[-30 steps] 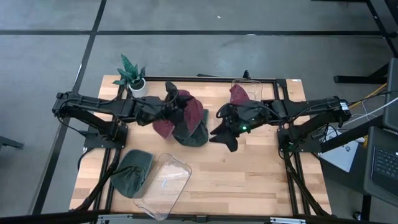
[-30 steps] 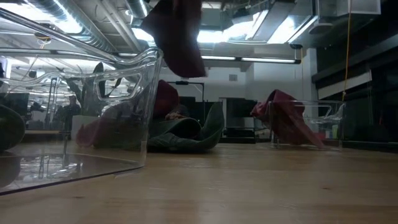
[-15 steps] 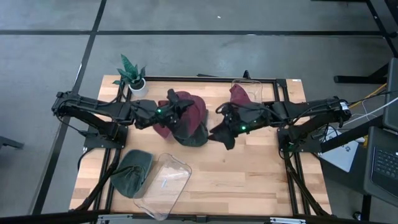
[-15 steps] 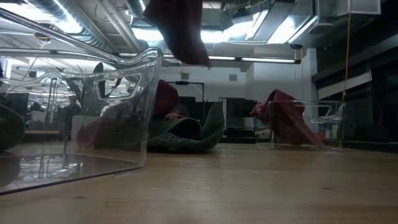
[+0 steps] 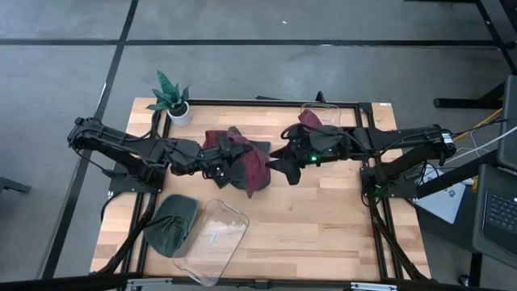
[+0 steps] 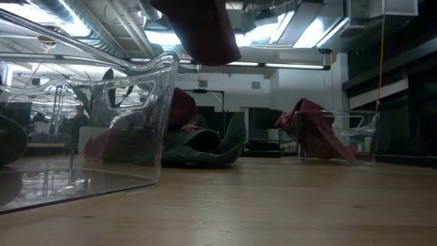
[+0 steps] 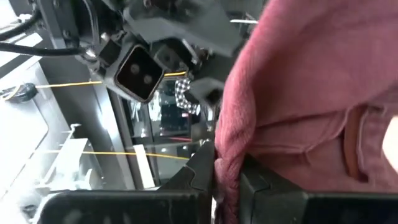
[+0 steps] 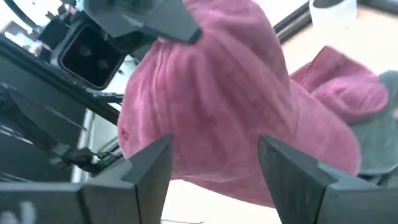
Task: Pick & Place hat
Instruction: Put the bottom red cap into the top transparent bin
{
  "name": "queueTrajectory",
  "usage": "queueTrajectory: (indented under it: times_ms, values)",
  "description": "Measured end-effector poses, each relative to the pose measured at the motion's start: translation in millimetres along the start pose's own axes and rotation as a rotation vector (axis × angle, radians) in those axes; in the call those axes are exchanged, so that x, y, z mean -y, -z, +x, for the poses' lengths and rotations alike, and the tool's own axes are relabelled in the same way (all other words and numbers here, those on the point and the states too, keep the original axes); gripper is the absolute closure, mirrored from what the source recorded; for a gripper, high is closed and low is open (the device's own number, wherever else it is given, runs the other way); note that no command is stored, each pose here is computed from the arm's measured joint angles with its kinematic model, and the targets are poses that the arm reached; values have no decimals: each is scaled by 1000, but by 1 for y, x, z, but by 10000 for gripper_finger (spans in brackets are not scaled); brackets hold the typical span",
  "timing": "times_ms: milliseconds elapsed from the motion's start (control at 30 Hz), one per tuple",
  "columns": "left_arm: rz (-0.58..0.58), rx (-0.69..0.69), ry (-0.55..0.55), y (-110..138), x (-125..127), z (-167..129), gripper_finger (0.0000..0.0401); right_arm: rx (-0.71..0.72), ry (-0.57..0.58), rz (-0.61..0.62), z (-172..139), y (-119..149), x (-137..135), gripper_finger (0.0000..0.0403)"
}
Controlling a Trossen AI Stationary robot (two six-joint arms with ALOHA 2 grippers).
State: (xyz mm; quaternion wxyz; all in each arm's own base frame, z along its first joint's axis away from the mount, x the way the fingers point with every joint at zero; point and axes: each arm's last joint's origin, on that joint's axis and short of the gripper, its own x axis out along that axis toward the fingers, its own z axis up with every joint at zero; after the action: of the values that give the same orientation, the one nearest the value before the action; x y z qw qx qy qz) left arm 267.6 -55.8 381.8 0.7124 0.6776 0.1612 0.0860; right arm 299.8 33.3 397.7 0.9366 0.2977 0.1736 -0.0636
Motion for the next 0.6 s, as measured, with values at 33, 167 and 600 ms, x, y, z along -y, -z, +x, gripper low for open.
queueTrajectory:
  times_ms: [33,167,600]
  values:
    - [-18,15,1,-1,0,-1,383,2,0,-42,0,0,0,170]
    - [-81,63,7,-3,0,-1,383,4,-1,-221,0,0,0,170]
    - [-143,80,-29,-6,-3,1,383,31,-37,-557,26,3,-2,170]
